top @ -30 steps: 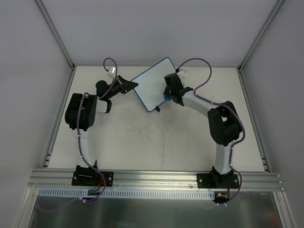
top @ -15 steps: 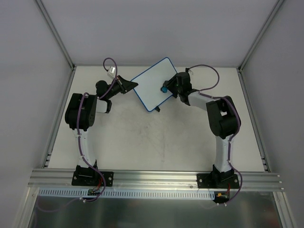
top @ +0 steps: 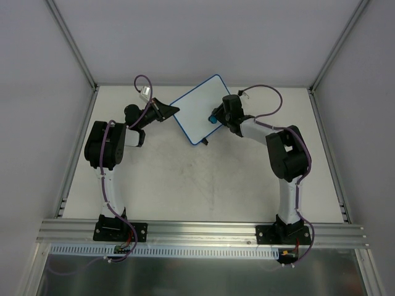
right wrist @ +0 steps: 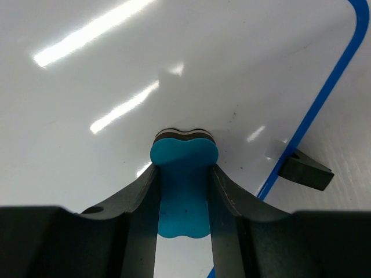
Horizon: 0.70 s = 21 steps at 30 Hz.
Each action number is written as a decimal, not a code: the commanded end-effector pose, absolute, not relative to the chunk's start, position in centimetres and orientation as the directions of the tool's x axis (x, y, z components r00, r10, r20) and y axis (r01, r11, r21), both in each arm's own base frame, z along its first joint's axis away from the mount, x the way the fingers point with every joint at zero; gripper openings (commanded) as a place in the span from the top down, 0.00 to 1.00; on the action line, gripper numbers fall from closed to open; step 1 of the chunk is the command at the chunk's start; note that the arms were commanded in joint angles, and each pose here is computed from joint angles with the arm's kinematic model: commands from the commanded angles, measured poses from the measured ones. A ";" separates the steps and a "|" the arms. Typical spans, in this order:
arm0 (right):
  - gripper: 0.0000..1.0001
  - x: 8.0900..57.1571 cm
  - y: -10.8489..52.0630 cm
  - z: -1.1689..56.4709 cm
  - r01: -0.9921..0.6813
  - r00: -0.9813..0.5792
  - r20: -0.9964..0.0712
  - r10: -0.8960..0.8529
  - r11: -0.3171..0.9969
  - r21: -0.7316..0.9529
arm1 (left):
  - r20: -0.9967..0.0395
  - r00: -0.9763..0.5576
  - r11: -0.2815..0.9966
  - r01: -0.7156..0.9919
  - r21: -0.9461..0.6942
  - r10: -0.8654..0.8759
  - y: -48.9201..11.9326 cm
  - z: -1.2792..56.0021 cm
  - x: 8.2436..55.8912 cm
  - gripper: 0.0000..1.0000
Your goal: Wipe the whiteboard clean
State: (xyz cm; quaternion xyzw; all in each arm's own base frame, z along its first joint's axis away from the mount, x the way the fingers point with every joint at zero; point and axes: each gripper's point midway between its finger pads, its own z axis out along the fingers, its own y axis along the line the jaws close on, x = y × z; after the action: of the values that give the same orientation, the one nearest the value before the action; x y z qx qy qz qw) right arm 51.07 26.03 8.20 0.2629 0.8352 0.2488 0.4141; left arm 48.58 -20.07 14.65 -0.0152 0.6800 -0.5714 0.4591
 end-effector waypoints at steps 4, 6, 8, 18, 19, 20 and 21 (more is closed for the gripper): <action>1.00 49.1 23.4 4.3 0.375 -0.570 -0.508 0.645 0.755 0.537 | -0.785 -0.359 0.251 0.809 -0.531 -0.506 -21.8 21.7 45.4 1.00; 1.00 49.4 23.1 4.3 0.380 -0.567 -0.502 0.652 0.749 0.543 | -0.785 -0.359 0.251 0.809 -0.531 -0.506 -21.8 21.7 45.4 1.00; 1.00 49.8 22.8 4.5 0.379 -0.557 -0.506 0.658 0.744 0.550 | -0.784 -0.359 0.252 0.808 -0.533 -0.506 -21.7 21.6 45.4 1.00; 1.00 52.3 20.5 6.1 0.393 -0.471 -0.584 0.661 0.750 0.532 | -0.787 -0.360 0.251 0.810 -0.531 -0.501 -21.8 21.6 45.2 1.00; 1.00 52.6 20.3 6.3 0.390 -0.466 -0.596 0.654 0.756 0.525 | -0.788 -0.360 0.250 0.811 -0.529 -0.500 -21.8 21.7 45.2 1.00; 1.00 53.2 20.1 6.9 0.388 -0.449 -0.607 0.656 0.755 0.529 | -0.788 -0.360 0.250 0.811 -0.529 -0.500 -21.8 21.7 45.2 1.00; 1.00 53.6 19.8 7.0 0.394 -0.437 -0.616 0.656 0.755 0.524 | -0.788 -0.359 0.251 0.811 -0.529 -0.501 -21.7 21.7 45.2 1.00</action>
State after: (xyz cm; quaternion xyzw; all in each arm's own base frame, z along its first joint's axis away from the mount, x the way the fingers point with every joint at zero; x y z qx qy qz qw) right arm 51.72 21.82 6.50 0.3017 0.8449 0.1918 0.3978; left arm 48.57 -20.07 14.65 -0.0149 0.6801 -0.5714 0.4591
